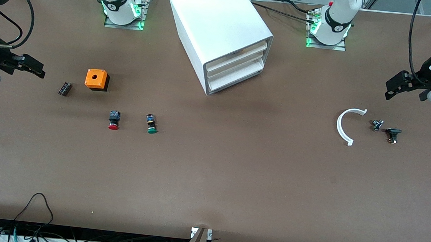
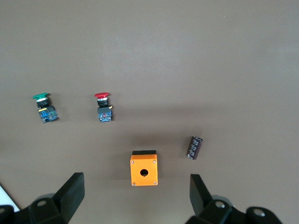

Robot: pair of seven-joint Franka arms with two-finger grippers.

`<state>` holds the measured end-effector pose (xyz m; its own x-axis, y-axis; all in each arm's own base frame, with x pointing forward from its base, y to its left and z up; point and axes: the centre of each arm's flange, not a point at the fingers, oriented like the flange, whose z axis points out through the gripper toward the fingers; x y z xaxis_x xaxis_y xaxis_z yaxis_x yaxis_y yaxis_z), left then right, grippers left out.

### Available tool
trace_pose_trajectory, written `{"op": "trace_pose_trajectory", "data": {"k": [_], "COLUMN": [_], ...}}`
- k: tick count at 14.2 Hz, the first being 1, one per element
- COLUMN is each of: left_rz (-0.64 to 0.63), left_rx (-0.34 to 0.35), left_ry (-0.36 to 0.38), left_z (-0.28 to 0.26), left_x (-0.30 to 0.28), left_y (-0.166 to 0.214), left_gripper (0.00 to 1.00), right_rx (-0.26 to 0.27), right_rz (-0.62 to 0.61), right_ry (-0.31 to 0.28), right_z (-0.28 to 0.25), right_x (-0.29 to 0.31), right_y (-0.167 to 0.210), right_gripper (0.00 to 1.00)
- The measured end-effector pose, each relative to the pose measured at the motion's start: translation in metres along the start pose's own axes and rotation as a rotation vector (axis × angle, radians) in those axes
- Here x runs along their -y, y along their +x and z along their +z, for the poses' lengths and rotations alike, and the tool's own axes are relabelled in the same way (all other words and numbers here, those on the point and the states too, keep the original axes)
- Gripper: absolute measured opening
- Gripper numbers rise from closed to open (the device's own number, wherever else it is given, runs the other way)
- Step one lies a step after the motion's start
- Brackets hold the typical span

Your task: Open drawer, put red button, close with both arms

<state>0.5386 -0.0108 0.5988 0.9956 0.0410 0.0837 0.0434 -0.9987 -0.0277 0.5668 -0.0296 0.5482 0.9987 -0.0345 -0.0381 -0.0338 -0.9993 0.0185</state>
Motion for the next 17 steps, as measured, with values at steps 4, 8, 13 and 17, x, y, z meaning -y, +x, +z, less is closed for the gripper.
{"op": "trace_pose_trajectory", "data": {"k": [4, 8, 13, 17], "left_rz": [0.001, 0.008, 0.039, 0.073], "left_rx": [-0.010, 0.001, -0.009, -0.015], "left_ry": [-0.001, 0.000, -0.003, -0.004], "left_z": [-0.005, -0.003, -0.008, -0.018], "left_x": [0.000, -0.002, -0.019, -0.039], "left_y": [0.002, 0.005, 0.007, 0.005], "left_gripper": [1.00, 1.00, 1.00, 1.00], "right_rx": [0.000, -0.002, 0.003, 0.025], "right_rz": [-0.001, -0.002, 0.002, 0.030], "right_ry": [0.000, 0.001, 0.001, -0.002], "right_z": [0.000, 0.000, 0.002, 0.021], "right_x": [0.000, 0.002, 0.003, 0.008], "right_y": [0.000, 0.000, 0.001, 0.010], "right_gripper": [1.00, 1.00, 1.00, 1.00]}}
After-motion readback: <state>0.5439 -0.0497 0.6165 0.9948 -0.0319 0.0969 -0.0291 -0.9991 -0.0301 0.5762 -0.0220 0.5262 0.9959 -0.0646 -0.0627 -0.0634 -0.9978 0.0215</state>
